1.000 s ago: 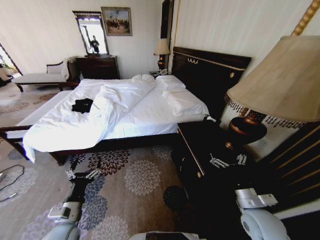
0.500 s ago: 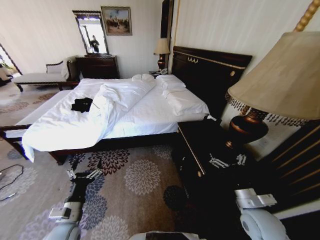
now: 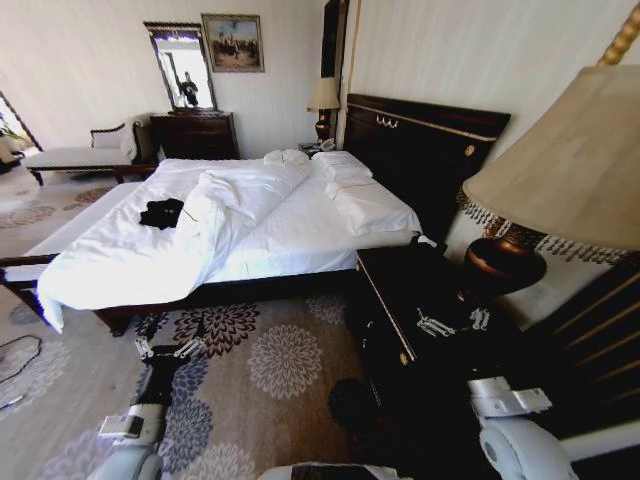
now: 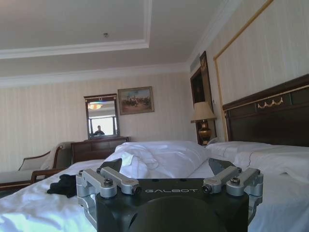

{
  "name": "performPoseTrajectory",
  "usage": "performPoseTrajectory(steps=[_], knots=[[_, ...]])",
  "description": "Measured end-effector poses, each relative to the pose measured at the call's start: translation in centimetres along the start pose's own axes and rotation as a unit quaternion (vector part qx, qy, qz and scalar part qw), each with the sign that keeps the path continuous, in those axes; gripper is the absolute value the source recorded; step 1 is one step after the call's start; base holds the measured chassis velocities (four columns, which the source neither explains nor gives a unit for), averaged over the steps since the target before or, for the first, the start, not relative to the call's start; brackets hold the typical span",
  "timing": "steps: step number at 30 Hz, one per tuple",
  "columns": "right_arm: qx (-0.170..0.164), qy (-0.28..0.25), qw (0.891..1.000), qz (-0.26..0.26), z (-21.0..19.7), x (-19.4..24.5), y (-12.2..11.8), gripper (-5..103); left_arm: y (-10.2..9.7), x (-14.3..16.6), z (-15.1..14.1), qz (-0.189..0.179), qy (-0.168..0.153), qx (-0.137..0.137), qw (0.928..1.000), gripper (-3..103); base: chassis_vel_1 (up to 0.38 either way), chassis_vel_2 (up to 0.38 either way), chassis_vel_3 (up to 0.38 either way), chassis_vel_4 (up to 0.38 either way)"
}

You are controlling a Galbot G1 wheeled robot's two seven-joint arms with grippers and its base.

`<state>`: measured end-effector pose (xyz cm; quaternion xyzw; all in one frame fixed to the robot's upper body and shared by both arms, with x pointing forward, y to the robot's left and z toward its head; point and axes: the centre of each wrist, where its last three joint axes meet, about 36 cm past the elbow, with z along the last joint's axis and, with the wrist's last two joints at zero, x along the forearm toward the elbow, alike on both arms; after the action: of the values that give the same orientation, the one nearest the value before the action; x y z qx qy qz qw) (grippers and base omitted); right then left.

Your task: Fold the clothes on the bed.

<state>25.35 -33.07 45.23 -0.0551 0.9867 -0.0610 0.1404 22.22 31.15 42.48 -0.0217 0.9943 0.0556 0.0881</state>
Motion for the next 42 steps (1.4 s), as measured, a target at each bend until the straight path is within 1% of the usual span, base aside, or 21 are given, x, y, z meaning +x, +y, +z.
performPoseTrajectory(steps=[23,42], knots=[[-0.001,0.001,1.000,0.000,0.26,-0.09,0.03,100,0.11,-0.07,0.16,0.002,-0.004,0.001,1.0000,100,-0.111,0.113,0.116,-0.114],[-0.003,0.001,1.000,0.001,0.31,-0.11,0.09,100,0.10,0.01,0.22,0.004,-0.005,0.000,1.0000,100,-0.149,0.158,0.152,-0.153]])
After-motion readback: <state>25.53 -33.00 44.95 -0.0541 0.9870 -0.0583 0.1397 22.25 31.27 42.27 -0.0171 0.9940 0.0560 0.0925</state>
